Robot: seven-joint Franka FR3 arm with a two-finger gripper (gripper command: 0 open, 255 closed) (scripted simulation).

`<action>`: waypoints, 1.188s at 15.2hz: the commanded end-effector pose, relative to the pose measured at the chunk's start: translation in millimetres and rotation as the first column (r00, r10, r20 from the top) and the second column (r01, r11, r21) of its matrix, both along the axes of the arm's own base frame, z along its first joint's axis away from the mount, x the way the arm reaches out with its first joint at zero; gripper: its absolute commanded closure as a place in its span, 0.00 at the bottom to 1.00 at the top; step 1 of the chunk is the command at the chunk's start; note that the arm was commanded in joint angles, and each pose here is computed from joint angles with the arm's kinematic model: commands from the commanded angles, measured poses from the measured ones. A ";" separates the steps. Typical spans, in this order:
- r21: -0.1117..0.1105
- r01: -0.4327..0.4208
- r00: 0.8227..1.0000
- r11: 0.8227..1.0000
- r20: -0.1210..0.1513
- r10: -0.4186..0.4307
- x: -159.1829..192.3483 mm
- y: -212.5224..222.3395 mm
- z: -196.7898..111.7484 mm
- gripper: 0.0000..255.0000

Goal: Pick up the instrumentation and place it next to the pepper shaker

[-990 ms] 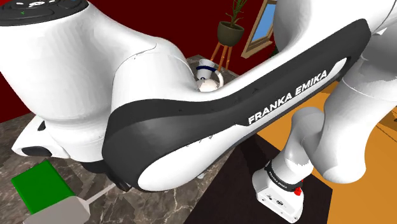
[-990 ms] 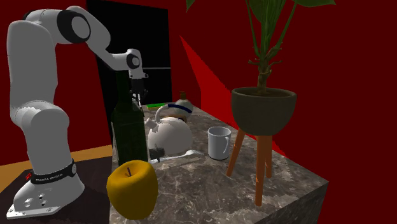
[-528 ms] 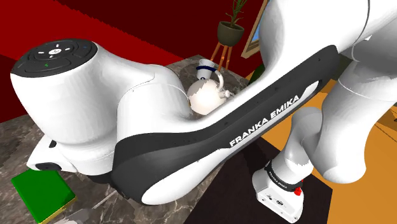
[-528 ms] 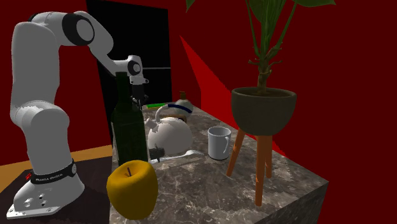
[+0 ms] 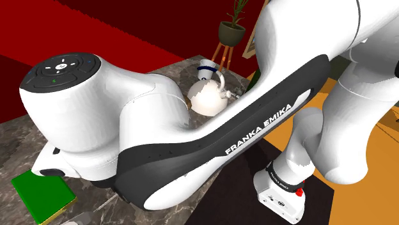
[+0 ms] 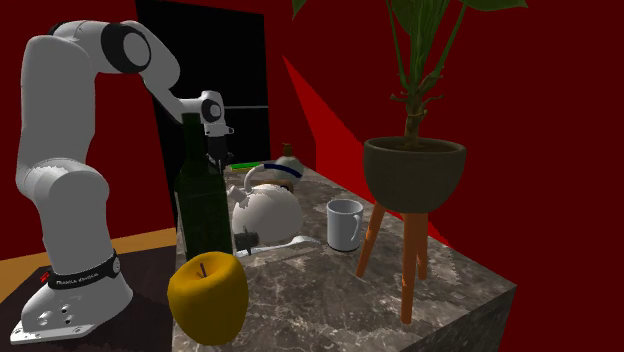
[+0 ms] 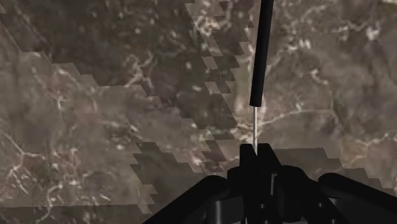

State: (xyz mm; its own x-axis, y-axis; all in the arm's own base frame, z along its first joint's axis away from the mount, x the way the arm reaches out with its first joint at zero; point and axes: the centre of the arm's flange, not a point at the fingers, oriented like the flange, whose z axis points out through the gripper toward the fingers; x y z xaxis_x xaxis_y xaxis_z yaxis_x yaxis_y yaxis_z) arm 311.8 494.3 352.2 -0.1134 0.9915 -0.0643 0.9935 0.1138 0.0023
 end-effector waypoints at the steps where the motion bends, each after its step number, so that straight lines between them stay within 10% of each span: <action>1: -0.002 0.000 1.000 1.000 -0.002 0.000 0.2 -0.3 -1.8 1.00; 2: -0.002 0.000 1.000 1.000 -0.002 0.000 0.2 -0.3 -1.8 1.00; 3: -0.002 0.000 1.000 1.000 -0.002 0.000 0.1 -0.4 -1.7 0.00; 18: -0.002 0.000 1.000 1.000 -0.002 0.000 -0.2 3.0 48.1 0.00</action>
